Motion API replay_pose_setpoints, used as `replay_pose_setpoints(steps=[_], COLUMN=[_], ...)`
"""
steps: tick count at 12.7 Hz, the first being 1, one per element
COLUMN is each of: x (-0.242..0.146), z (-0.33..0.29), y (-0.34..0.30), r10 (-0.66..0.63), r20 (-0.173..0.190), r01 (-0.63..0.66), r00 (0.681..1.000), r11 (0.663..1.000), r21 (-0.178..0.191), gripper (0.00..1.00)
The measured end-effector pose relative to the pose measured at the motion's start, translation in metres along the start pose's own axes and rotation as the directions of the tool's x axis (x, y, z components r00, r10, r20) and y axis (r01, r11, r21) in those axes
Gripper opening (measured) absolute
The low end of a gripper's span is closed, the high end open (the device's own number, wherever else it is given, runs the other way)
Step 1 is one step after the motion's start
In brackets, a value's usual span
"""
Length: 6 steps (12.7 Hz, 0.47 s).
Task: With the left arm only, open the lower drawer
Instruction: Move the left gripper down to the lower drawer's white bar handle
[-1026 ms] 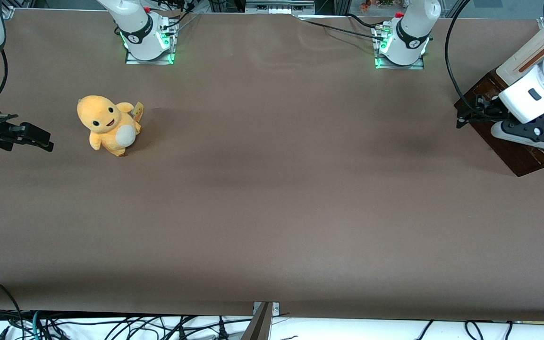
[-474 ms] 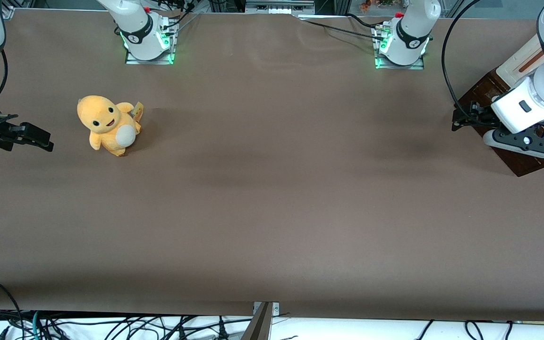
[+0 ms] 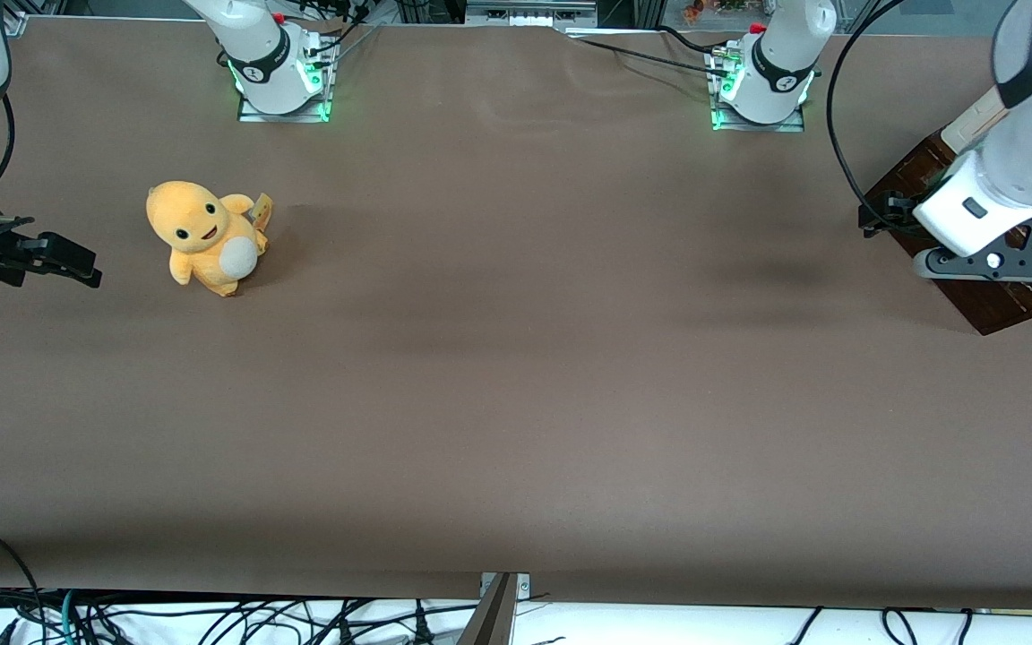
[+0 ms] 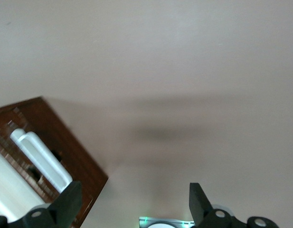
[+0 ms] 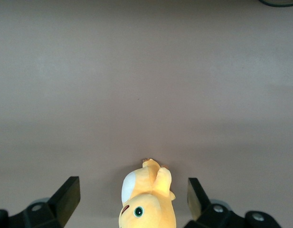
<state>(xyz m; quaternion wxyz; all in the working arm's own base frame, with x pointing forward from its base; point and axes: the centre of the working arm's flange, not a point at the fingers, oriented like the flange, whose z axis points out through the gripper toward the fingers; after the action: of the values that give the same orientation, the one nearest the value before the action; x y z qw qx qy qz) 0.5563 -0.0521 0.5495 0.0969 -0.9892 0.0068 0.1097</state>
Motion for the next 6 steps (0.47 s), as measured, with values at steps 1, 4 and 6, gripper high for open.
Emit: replay_pose_setpoints(steps=[1, 4, 6], x=[-0.003, 0.003, 0.022], z=[0.005, 0.05, 0.087], y=[0.005, 0.027, 0.031], r10=[-0.02, -0.131, -0.233], r20=[0.037, 0.194, 0.209], r01=[0.017, 0.057, 0.12], r00=[0.999, 0.972, 0.95], r11=[0.996, 0.936, 0.888], r21=[0.082, 0.347, 0.444], gripper=[1.0, 1.0, 1.0])
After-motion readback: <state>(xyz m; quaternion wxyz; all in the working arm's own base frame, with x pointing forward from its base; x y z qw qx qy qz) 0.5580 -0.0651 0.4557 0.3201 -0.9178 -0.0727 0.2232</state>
